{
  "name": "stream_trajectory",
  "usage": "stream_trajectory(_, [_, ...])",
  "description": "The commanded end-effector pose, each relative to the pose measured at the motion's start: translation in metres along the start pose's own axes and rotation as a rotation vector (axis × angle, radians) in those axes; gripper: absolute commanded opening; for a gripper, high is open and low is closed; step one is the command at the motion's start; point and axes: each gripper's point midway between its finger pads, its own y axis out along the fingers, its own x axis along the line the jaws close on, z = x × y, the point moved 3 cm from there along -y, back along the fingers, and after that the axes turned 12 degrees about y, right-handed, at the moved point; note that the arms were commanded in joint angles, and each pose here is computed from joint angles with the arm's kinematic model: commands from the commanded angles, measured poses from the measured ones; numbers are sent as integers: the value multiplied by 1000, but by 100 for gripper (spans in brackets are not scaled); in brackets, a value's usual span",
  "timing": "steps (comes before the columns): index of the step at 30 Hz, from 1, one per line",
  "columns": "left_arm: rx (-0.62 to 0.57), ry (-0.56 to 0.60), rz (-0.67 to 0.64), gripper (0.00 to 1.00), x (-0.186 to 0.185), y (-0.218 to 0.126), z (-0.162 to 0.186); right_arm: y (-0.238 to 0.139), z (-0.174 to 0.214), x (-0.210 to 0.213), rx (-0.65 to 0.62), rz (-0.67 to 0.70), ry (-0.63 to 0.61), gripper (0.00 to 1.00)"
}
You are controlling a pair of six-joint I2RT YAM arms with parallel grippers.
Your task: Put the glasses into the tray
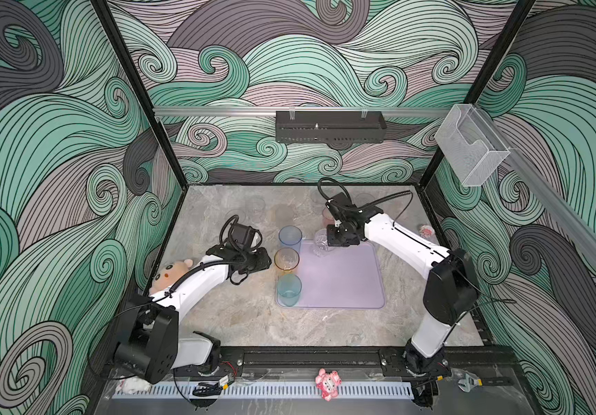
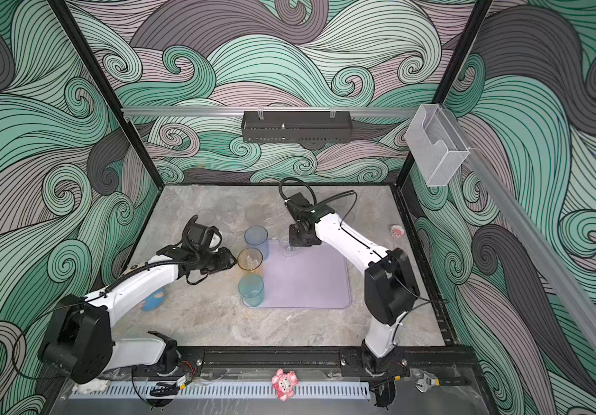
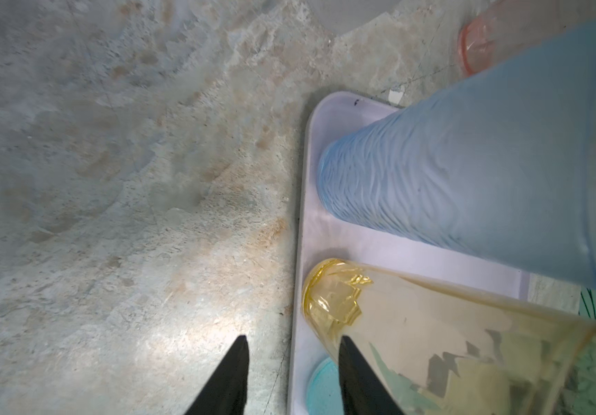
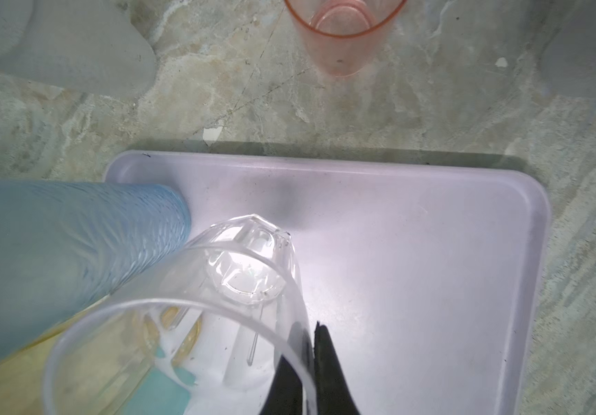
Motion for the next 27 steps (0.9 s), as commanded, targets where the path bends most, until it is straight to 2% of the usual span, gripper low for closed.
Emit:
stream_trajectory(1, [-27,5,-1,44,-11,3,-10,8,-12,12,-43,9,-40,5])
stream_trajectory(9, [1,32,-13,44,-23,12,-2,29,-16,26,-22,29,-77,5])
stream_trajectory(19, [-39,81,-152,44,-7,-10,-11,44,-15,28,5,44,-97,6])
stream_trajectory(27, [-81,93,-187,45,6,-31,-25,50,-16,26,13,105,-137,10])
